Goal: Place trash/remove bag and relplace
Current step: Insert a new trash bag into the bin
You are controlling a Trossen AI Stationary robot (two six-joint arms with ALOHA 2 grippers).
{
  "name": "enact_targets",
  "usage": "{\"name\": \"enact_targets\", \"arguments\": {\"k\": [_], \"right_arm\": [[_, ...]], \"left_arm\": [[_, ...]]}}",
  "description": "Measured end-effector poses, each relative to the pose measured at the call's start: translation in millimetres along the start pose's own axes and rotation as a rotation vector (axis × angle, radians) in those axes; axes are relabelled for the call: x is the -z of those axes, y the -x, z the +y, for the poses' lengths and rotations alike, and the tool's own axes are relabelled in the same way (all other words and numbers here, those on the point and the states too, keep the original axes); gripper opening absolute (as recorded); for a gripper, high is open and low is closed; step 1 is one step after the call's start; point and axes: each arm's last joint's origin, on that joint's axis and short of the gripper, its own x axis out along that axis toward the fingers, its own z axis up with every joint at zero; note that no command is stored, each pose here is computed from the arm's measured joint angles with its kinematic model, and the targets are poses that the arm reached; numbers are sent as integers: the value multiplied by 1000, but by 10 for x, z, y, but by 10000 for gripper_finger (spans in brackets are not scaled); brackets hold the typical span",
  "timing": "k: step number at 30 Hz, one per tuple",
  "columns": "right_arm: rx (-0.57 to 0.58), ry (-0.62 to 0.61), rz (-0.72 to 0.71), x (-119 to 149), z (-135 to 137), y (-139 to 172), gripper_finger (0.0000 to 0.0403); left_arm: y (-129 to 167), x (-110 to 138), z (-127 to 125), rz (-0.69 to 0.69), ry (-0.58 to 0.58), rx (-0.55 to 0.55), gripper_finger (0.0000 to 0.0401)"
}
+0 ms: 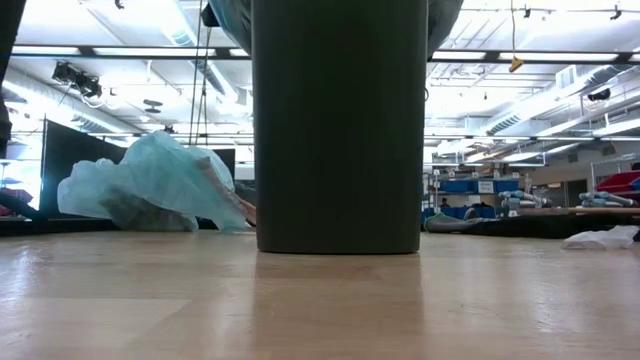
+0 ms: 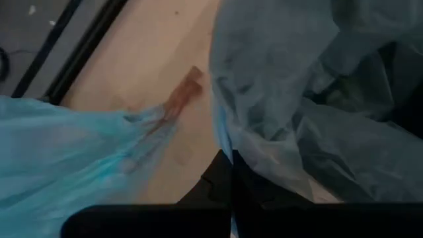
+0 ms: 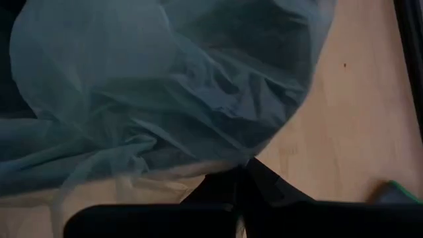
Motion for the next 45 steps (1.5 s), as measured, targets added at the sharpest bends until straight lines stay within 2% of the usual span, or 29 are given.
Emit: {"name": "enact_targets", "arguments": {"k": [3, 8, 14, 23, 34, 39, 45], "right_arm": [[21, -9, -13, 0, 56, 34, 19], [216, 19, -43, 23, 188, 160, 61], [262, 42, -79, 38, 375, 236, 89], [429, 104, -122, 66, 681, 270, 92], [395, 119, -151, 120, 957, 289, 93], [504, 168, -145, 188, 993, 133, 92], [557, 170, -172, 226, 1037, 62, 92]], "left_arm": [[7, 13, -19, 3, -8, 4, 3], [52, 70, -119, -56, -62, -65, 4], [102, 117, -216, -143, -90, -150, 4], [203, 226, -382, -279, -145, -271, 15], [361, 459, -644, -400, -225, -310, 17], [338, 459, -646, -423, -193, -335, 17], [329, 437, -634, -433, -162, -338, 17]]}}
